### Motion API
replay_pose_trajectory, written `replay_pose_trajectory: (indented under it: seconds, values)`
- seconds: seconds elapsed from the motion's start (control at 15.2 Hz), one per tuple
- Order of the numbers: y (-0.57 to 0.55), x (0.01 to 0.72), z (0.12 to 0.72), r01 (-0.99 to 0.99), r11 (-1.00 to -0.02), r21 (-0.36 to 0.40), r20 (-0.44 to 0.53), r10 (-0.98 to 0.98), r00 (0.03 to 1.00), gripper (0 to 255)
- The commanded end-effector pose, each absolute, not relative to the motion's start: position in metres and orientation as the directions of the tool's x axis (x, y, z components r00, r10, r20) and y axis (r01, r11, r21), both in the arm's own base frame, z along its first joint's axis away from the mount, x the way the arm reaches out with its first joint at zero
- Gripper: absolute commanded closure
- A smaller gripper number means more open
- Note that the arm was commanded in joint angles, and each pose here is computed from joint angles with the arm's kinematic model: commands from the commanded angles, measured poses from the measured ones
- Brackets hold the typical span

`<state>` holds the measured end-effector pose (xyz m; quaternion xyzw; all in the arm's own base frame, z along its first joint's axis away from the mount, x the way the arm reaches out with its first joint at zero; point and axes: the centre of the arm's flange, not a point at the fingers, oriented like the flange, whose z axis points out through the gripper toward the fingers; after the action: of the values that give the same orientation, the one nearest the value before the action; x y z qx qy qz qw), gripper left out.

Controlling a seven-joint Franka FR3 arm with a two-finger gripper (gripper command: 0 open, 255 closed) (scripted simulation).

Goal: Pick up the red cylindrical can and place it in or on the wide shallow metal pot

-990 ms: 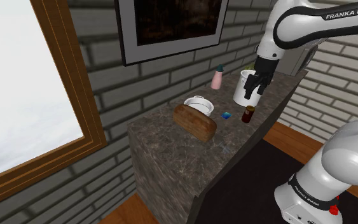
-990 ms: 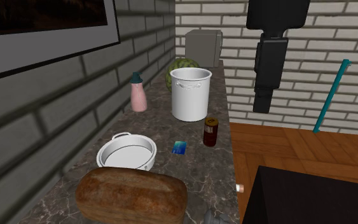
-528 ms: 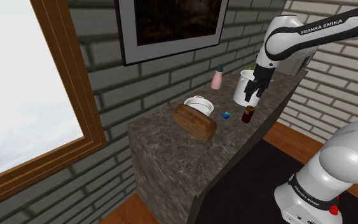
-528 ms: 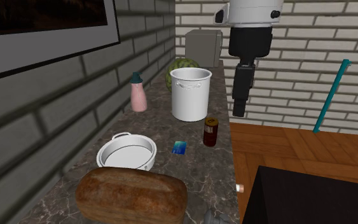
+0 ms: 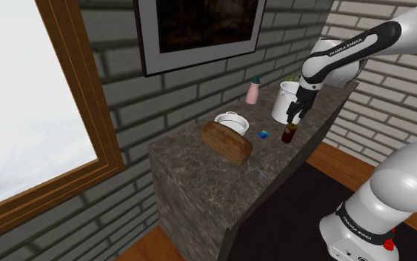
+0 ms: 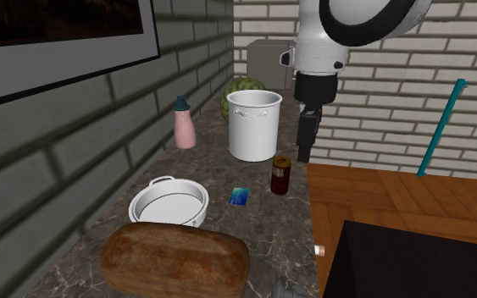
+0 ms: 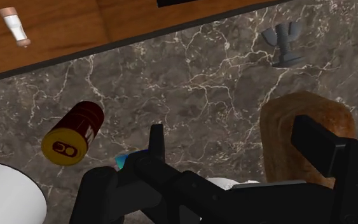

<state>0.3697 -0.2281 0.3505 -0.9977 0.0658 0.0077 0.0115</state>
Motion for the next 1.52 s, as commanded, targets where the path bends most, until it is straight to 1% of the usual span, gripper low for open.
replay_pose_trajectory:
  seconds: [0.0, 0.99, 1.45]
  values:
    - [-0.249, 0.374, 0.338, -0.133, -0.991, -0.018, -0.012, -0.133, 0.991, 0]
    - [-0.407, 0.406, 0.227, -0.149, -0.989, -0.004, 0.019, -0.149, 0.989, 0]
    - [-0.413, 0.408, 0.192, -0.149, -0.989, -0.003, 0.02, -0.149, 0.989, 0]
